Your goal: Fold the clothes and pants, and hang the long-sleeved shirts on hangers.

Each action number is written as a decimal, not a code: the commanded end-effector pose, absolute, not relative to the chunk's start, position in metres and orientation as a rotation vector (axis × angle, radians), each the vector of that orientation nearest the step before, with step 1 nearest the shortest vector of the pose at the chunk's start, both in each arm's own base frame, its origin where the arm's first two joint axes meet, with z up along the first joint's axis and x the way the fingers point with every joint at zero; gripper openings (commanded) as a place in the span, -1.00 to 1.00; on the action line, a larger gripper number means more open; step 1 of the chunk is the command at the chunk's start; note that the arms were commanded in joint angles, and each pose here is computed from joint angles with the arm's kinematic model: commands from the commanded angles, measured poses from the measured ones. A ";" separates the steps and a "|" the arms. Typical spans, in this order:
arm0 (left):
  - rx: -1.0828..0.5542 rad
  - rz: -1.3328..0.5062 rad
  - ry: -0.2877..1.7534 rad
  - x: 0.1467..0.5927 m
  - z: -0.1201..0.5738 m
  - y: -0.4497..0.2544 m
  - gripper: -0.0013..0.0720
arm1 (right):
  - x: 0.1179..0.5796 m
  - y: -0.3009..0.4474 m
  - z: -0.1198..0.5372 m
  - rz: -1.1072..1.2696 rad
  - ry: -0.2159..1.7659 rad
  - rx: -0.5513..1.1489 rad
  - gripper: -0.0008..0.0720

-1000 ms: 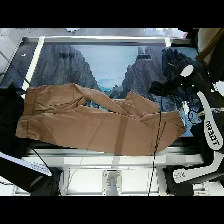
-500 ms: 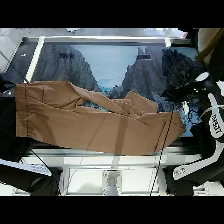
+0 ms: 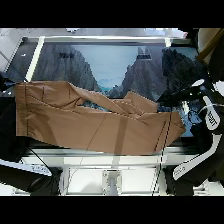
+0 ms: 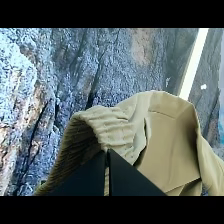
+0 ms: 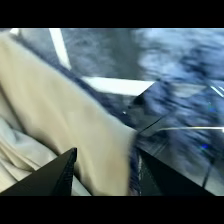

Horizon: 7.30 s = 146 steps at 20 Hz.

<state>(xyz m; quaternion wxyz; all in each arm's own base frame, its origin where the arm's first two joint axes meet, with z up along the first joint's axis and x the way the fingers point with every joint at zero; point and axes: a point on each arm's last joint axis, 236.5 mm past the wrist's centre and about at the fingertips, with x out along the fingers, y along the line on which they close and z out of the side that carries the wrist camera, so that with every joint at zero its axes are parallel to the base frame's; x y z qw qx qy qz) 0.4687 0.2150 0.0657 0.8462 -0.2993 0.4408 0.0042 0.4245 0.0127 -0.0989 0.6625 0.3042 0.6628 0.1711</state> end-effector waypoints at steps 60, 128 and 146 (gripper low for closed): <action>-0.577 0.015 0.922 0.464 0.087 0.207 -0.92 | 0.450 -0.047 -0.076 0.056 0.994 0.914 0.19; -0.576 0.206 0.855 0.373 0.155 0.258 0.48 | 0.449 -0.139 0.135 -0.051 0.825 0.520 0.08; -1.125 0.358 0.726 0.248 -0.028 0.195 0.39 | 0.263 -0.068 0.121 -0.104 0.892 0.507 0.08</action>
